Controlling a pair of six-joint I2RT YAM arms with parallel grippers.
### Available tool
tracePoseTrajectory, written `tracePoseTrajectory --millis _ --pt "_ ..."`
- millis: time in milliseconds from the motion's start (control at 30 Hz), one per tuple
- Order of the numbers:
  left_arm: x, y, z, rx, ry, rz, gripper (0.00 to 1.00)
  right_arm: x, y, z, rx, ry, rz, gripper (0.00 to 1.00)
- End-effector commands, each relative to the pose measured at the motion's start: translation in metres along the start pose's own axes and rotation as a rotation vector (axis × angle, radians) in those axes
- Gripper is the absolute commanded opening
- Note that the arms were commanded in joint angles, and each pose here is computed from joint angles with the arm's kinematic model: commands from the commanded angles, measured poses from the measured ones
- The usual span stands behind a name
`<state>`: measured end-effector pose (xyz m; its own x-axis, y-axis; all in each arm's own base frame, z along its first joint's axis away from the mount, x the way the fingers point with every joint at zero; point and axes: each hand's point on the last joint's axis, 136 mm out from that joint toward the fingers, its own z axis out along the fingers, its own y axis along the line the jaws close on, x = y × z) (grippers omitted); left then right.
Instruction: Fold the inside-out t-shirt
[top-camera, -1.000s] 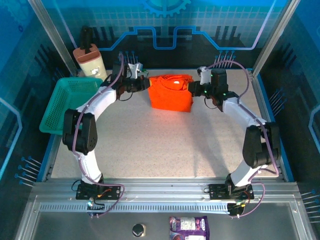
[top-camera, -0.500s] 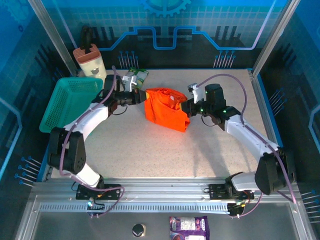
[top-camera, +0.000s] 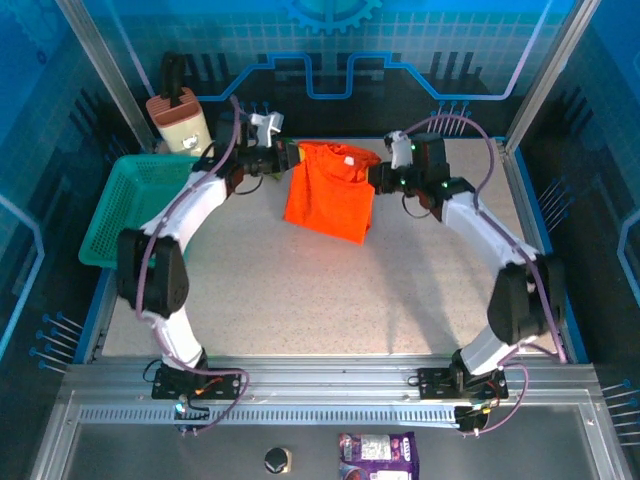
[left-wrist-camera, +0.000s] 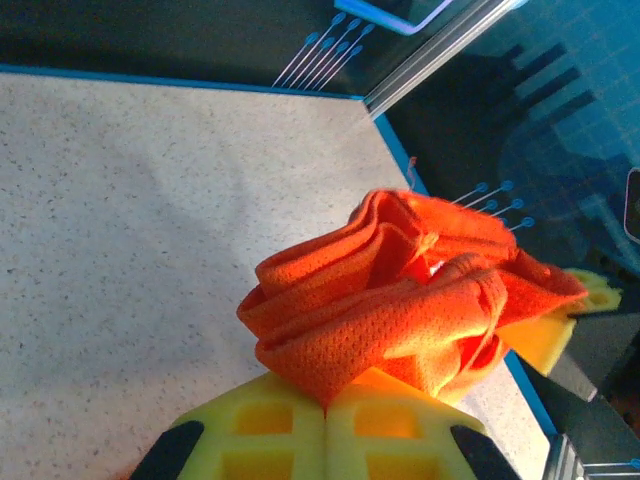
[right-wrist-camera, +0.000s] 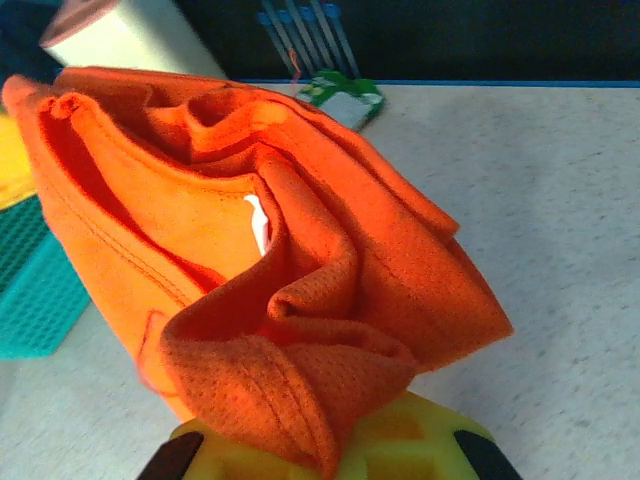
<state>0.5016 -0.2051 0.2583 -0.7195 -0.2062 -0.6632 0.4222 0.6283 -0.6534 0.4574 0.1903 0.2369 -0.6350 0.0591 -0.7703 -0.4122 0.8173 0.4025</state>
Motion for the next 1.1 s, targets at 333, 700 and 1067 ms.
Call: tracePoseTrajectory --millis 333,700,1067 --pt "0.009 0.014 0.020 0.095 0.019 0.038 0.00 0.005 0.003 0.018 -0.183 0.005 -0.196 0.00" --pt "0.111 0.021 -0.025 0.099 0.016 -0.069 0.00 0.141 0.060 -0.010 -0.313 0.254 -0.238 0.00" --pt "0.181 0.035 -0.054 0.007 0.083 -0.153 0.00 0.224 0.071 -0.028 -0.291 0.403 -0.126 0.00"
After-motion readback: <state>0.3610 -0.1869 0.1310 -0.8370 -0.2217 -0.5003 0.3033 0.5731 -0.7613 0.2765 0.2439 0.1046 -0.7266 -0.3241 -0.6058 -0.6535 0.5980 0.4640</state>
